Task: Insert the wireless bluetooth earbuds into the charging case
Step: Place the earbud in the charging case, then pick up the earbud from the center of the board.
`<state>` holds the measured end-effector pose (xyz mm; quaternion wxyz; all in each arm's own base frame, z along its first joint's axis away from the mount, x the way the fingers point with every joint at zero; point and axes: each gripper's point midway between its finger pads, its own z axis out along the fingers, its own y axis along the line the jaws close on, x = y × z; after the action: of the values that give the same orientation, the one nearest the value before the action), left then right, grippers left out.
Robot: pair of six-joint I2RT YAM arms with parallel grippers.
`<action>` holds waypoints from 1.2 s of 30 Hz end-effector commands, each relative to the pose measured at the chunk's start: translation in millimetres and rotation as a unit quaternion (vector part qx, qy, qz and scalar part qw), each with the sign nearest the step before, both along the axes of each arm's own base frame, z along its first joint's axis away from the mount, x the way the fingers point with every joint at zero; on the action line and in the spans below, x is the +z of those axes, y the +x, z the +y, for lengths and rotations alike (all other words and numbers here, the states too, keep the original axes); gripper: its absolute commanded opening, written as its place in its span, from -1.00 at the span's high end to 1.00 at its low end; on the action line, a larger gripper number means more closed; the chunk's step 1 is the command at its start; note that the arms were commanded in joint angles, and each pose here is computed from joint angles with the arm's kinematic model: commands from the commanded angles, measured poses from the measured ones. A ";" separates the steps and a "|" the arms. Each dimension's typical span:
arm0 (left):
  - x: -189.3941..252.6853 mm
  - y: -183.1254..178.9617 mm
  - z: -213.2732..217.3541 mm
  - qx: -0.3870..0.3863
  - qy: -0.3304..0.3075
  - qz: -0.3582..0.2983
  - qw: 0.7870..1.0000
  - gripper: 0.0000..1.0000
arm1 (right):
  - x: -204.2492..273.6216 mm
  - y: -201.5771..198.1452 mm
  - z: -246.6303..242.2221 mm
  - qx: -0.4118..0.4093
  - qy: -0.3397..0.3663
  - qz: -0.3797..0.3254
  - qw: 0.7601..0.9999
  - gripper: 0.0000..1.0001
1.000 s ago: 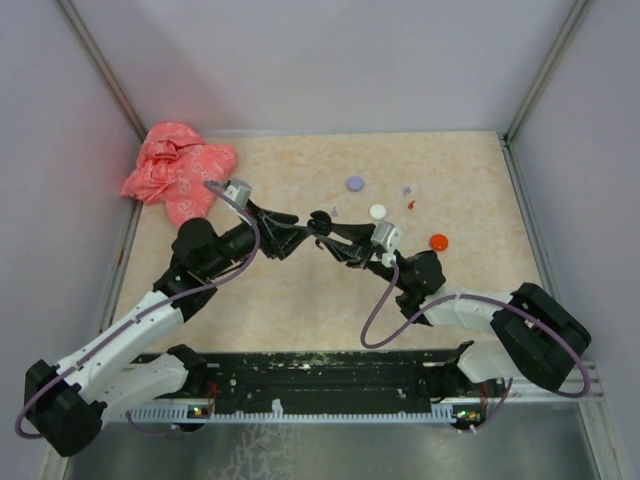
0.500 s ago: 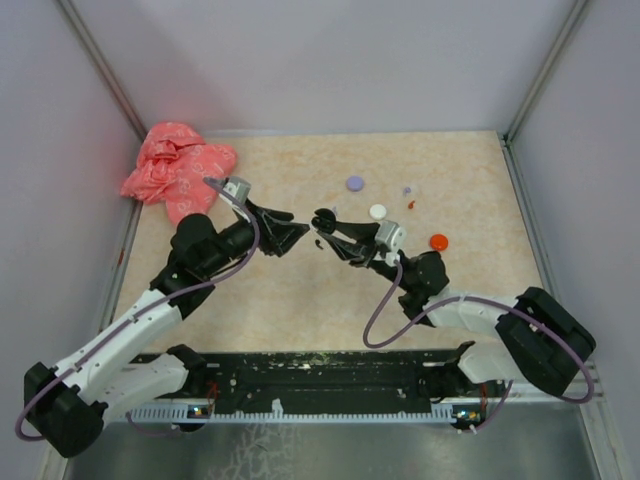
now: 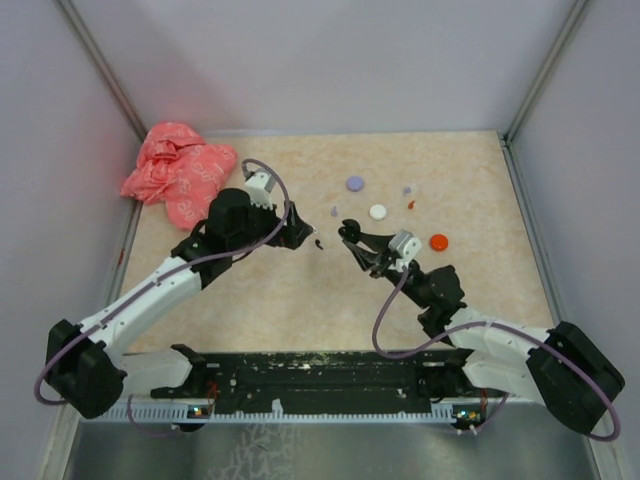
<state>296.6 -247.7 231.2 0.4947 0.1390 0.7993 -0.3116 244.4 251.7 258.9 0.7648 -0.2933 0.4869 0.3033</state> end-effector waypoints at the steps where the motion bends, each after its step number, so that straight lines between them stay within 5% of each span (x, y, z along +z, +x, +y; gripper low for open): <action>1: -22.0 19.6 26.7 0.070 0.082 0.038 0.993 -1.00 | 5.7 1.3 -13.4 -0.026 0.005 -0.008 1.000 1.00; 12: -60.5 50.0 76.9 0.207 0.233 0.096 0.945 -1.00 | -6.5 -2.0 -19.6 -0.030 0.000 0.002 1.000 1.00; 27: -109.7 65.8 9.8 0.085 0.194 0.160 0.964 -0.99 | -17.0 -2.5 -30.0 -0.040 0.000 0.012 0.999 1.00; 36: -145.5 86.4 -14.9 0.073 0.203 0.186 0.958 -0.54 | -22.8 -0.8 -36.5 -0.049 -0.001 0.018 0.999 1.00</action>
<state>370.0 -244.0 83.4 0.3114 0.1114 0.9377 -0.1067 244.0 221.7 223.0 0.7533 -0.2810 0.5309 0.2678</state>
